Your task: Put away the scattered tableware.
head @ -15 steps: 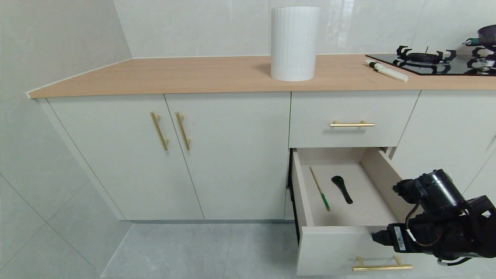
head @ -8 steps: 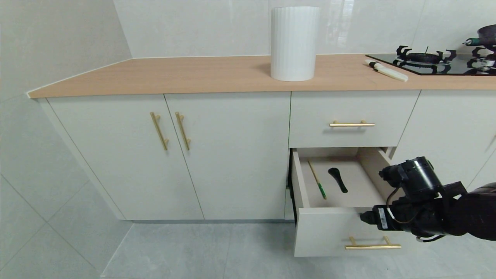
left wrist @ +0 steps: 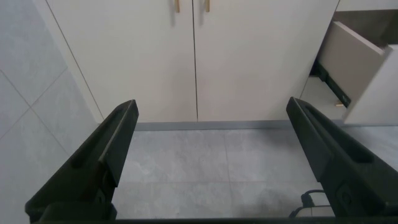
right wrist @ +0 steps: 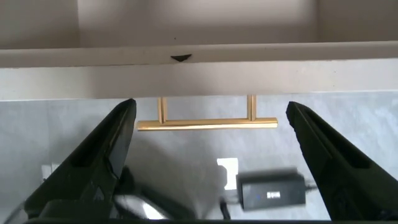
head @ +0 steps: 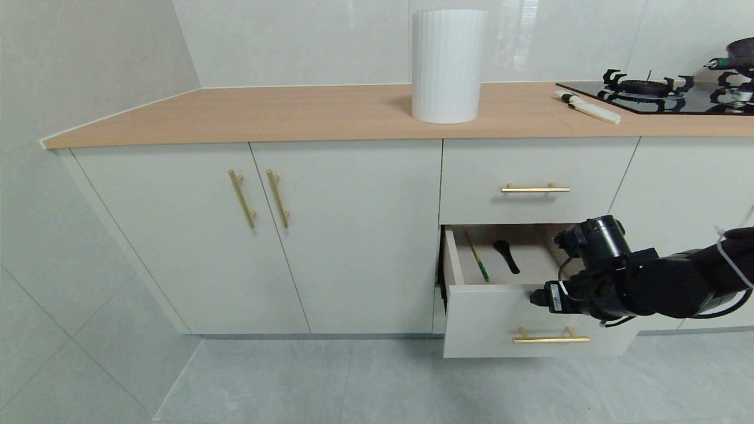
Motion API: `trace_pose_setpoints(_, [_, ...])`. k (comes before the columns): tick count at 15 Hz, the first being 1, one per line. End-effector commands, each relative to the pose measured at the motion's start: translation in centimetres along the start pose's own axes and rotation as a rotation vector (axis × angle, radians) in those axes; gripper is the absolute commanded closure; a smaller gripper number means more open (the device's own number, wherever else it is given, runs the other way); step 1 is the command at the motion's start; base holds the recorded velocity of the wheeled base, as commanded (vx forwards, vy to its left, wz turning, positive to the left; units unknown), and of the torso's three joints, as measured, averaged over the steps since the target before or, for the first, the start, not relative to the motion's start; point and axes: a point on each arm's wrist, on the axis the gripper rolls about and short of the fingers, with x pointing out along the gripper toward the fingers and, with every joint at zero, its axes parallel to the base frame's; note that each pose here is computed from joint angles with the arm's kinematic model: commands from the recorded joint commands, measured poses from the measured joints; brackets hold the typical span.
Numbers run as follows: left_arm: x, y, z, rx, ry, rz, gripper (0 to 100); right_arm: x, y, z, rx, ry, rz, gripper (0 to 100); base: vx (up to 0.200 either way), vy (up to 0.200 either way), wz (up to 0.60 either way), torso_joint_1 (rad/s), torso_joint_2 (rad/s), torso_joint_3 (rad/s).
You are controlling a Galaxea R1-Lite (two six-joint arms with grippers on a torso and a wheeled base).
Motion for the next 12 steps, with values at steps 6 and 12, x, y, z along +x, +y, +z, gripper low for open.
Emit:
trace_pose_setpoints(6, [0.0,0.0,0.0,-0.001,0.0,0.0,0,5.0,0.0,2.9,0.014,-0.032,-0.022,0,0.0,0.0,0.0,0.0,0.0,0.0])
trace_pose_setpoints(12, [0.0,0.0,0.0,0.0,0.0,0.0,0,7.9,0.4,5.8,-0.002,-0.106,-0.023,0,0.0,0.0,0.0,0.0,0.0,0.0])
